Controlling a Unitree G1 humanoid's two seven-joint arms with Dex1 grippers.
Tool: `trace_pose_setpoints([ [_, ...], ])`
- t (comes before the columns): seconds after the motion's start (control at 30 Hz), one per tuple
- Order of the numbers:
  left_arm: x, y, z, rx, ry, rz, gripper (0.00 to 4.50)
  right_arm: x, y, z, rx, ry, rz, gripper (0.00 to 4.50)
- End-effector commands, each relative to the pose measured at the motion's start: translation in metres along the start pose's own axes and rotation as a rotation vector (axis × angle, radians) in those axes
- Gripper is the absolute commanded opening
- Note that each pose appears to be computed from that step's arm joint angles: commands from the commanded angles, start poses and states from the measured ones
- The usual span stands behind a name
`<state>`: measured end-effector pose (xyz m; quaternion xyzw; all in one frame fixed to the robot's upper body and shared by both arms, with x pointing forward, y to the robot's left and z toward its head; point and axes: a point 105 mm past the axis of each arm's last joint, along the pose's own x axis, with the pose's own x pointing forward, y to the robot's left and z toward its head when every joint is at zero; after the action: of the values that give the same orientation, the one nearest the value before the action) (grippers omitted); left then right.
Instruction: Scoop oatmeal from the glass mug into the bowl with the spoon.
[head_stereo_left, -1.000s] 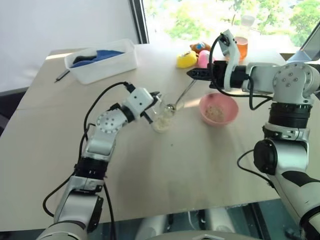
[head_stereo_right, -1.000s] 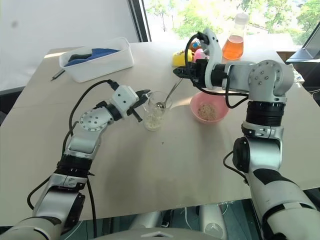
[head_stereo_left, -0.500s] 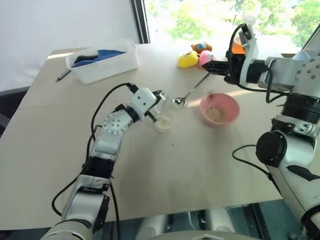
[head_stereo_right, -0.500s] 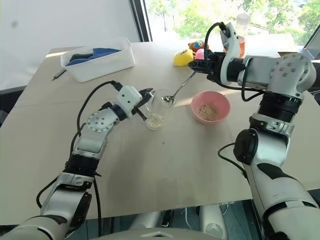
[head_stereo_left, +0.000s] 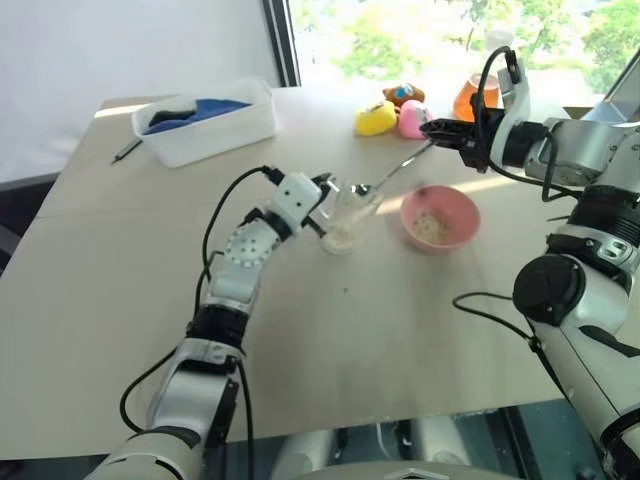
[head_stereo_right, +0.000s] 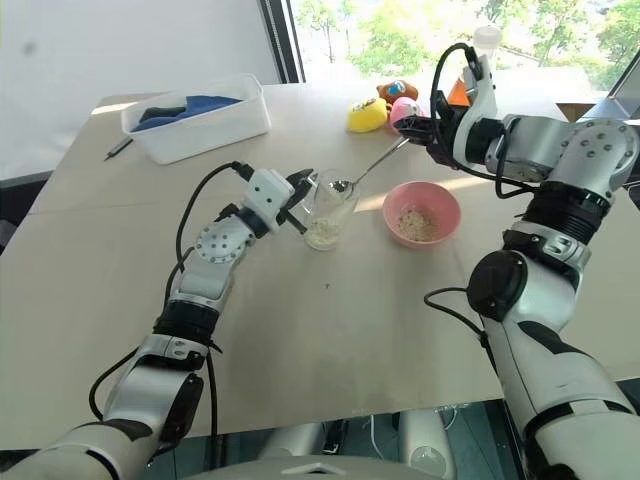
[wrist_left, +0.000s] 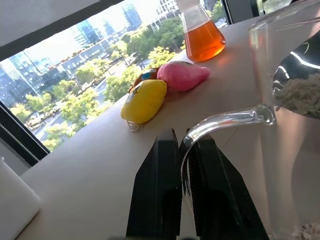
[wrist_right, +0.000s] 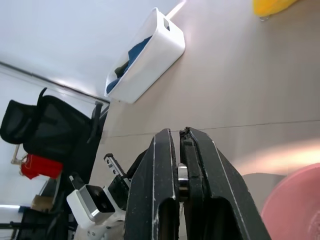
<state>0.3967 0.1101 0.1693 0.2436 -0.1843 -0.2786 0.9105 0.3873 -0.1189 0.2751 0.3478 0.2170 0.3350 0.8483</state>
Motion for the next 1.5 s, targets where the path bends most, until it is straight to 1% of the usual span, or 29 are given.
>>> trace_pose_setpoints([
  [0.03, 0.003, 0.013, 0.018, 0.011, -0.101, 0.058, 0.10, -0.006, 0.014, 0.009, 0.003, -0.035, 0.052, 0.00],
  [0.3, 0.005, 0.012, 0.016, -0.042, -0.132, 0.091, 0.10, -0.009, 0.008, 0.011, 0.065, -0.048, 0.044, 0.00],
  [0.5, -0.001, 0.022, 0.011, -0.112, -0.141, 0.174, 0.10, -0.014, 0.006, 0.012, 0.073, -0.052, 0.051, 0.00],
  [0.6, -0.003, 0.025, 0.014, -0.097, -0.160, 0.187, 0.10, -0.015, 0.007, 0.011, 0.088, -0.058, 0.068, 0.00],
  [0.93, 0.000, 0.018, 0.016, -0.076, -0.173, 0.154, 0.10, -0.018, 0.006, 0.013, 0.155, -0.115, 0.089, 0.00],
  [1.27, 0.001, 0.014, 0.009, -0.069, -0.157, 0.156, 0.10, -0.026, 0.005, 0.016, 0.168, -0.144, 0.096, 0.00],
  [1.5, 0.002, 0.012, 0.005, -0.074, -0.147, 0.148, 0.10, -0.034, 0.008, 0.027, 0.207, -0.213, 0.112, 0.00],
])
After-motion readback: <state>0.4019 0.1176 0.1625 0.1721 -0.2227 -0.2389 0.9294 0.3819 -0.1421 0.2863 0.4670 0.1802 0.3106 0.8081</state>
